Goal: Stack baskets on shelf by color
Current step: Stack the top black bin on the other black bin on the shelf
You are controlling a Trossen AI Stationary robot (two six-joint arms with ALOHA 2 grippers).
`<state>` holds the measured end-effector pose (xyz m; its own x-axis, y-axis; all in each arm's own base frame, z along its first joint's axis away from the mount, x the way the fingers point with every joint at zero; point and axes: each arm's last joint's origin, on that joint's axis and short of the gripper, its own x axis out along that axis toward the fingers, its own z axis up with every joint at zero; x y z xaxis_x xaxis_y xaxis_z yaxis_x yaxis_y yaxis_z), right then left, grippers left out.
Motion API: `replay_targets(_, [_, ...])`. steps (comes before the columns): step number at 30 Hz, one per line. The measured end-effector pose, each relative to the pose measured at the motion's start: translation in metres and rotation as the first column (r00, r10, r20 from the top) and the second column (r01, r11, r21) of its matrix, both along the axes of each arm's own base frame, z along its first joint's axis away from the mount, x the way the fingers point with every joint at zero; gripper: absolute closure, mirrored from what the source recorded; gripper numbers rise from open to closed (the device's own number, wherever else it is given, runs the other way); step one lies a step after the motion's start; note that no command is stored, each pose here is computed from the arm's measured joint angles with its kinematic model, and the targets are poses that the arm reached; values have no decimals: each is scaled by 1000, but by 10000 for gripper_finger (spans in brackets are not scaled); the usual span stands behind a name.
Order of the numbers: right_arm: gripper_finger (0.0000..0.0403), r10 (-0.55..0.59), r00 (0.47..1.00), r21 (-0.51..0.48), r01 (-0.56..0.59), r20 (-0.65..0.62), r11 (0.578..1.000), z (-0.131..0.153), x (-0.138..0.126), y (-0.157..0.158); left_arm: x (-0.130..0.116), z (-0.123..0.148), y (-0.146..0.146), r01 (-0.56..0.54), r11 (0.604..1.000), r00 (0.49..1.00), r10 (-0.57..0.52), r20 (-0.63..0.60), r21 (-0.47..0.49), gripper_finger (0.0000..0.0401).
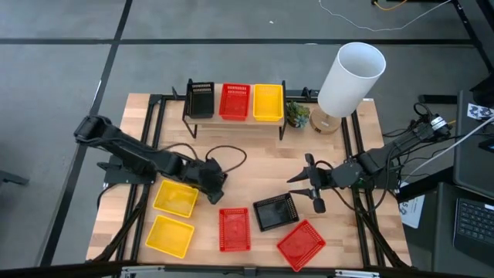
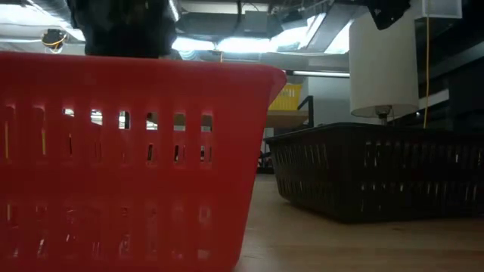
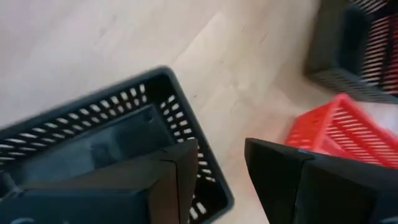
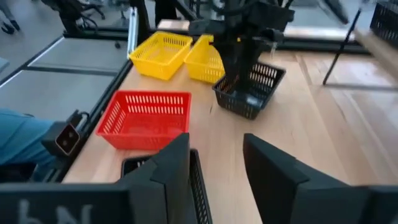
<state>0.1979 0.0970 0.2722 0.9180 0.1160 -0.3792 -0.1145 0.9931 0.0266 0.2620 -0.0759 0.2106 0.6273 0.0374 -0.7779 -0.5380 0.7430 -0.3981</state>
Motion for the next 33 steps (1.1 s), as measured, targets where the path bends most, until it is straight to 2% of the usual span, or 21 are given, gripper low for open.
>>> replay_targets(15, [249,-1,999,-27,0,-54,1000,-5,-2,-1,19,-60,-6,-122,992,975,117,-191,-14,276])
replay_targets(18, [249,-2,999,-28,1,-54,1000,-5,-2,-1,20,-66,-7,-117,993,970,111,-215,-17,278])
replay_targets(20, [249,-4,998,-27,2,-60,1000,-6,-2,-1,21,-66,-6,-115,993,971,105,-216,-31,294])
replay_targets(25, [249,-25,996,5,26,-90,1000,-8,-3,-2,27,-57,-8,-105,994,978,103,-181,-3,385])
replay_targets(29, [249,-42,992,28,45,-116,999,-10,-4,-2,41,-35,-16,-27,999,993,28,-118,17,398])
replay_targets(33, [249,-46,991,35,51,-122,998,-10,-5,-3,53,7,-30,81,996,994,-78,-80,33,401])
